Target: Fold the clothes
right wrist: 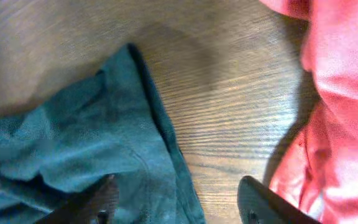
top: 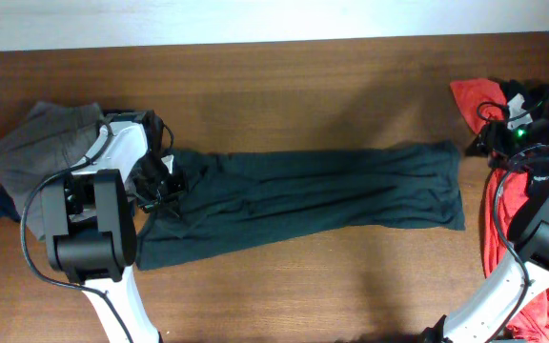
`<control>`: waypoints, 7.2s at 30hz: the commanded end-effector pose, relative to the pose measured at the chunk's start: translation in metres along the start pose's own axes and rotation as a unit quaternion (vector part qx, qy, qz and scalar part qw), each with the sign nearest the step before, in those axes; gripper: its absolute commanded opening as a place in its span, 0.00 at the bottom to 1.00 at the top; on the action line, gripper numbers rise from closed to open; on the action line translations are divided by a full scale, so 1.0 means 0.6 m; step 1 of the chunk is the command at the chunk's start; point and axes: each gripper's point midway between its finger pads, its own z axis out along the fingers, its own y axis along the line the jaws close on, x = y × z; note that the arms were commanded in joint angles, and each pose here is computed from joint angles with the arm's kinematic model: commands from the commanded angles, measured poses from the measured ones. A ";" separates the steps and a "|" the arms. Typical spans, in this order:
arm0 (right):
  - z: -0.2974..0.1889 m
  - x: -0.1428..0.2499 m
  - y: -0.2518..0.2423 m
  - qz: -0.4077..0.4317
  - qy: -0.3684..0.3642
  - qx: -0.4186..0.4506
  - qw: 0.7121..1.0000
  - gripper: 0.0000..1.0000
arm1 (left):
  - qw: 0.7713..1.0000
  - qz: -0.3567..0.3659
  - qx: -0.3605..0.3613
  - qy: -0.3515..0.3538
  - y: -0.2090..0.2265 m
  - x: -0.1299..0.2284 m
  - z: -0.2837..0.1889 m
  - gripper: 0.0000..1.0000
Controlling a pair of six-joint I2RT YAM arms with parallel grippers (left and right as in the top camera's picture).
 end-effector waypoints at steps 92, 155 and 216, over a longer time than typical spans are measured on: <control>0.013 0.244 0.463 -0.240 0.010 -0.069 0.968 0.49 | 0.907 0.130 0.024 -0.400 -0.079 0.027 -0.582 0.47; 0.151 0.211 0.568 -0.105 -0.125 -0.081 0.983 0.04 | 0.907 0.131 0.028 -0.400 -0.082 0.027 -0.582 0.48; -0.004 0.187 0.244 -0.060 -0.018 -0.050 0.997 0.48 | 0.938 0.258 0.221 -0.069 -0.271 0.046 0.029 0.75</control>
